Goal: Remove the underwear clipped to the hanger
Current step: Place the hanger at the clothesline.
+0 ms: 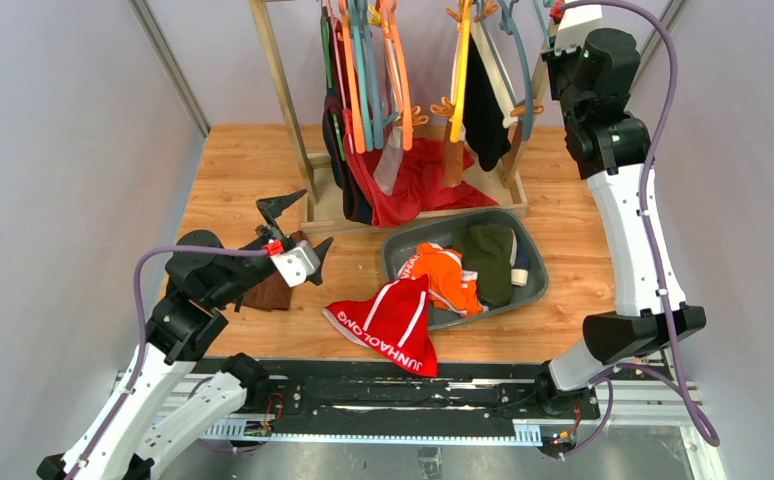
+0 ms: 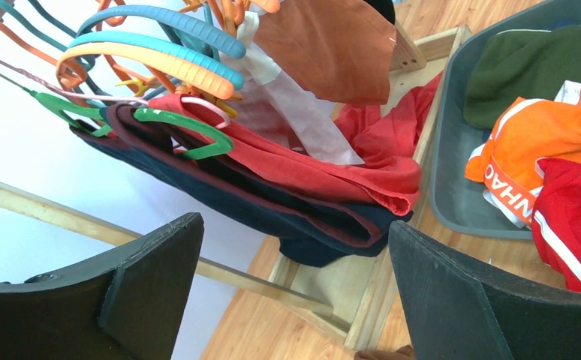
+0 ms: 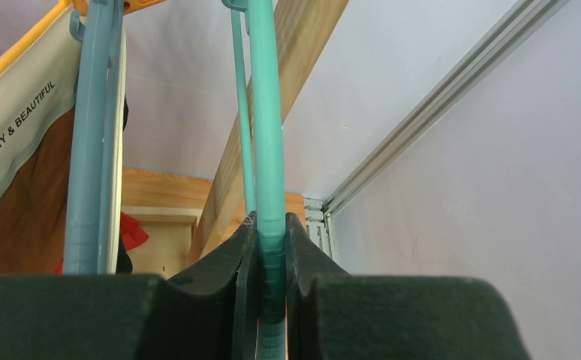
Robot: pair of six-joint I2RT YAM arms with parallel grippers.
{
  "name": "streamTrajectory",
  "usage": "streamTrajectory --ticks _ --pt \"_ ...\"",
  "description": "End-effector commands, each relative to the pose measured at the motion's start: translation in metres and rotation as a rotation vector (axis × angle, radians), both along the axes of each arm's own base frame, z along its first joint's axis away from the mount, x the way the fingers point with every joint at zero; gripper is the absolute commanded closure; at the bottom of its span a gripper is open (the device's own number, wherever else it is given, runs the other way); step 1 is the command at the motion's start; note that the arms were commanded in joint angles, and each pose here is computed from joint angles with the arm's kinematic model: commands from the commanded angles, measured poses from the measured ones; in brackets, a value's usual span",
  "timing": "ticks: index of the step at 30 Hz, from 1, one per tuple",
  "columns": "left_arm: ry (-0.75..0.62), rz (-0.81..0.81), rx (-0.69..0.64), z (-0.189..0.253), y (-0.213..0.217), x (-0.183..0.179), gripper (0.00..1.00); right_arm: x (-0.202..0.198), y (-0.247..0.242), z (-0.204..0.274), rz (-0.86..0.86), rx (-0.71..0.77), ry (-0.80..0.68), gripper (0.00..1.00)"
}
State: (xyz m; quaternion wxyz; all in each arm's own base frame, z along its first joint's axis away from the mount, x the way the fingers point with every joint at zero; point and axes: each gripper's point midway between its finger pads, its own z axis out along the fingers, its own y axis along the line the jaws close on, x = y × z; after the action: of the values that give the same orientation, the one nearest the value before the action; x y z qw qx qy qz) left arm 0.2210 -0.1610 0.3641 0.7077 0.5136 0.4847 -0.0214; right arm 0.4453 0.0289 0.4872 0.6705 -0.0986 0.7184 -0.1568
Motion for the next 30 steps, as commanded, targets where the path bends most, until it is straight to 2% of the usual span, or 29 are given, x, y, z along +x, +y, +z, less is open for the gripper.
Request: streamTrajectory --ticks 1,11,23,26,30 --pt "-0.017 -0.005 0.004 0.001 0.001 -0.002 0.02 0.005 0.006 0.017 0.013 0.019 -0.048 0.99" --pt "-0.018 -0.009 0.01 -0.001 0.001 -0.002 0.02 0.017 0.014 -0.007 0.038 0.018 0.011 0.99" --pt "-0.018 -0.012 0.015 -0.003 0.001 -0.003 0.02 0.01 0.017 -0.032 0.062 0.026 0.067 0.99" --pt "-0.018 -0.009 0.015 -0.002 0.001 -0.003 0.02 0.006 0.016 -0.032 0.064 0.019 0.069 0.93" --pt "-0.014 -0.002 0.013 -0.002 0.003 -0.003 0.02 -0.002 0.014 -0.031 0.074 0.0 0.06 0.76"
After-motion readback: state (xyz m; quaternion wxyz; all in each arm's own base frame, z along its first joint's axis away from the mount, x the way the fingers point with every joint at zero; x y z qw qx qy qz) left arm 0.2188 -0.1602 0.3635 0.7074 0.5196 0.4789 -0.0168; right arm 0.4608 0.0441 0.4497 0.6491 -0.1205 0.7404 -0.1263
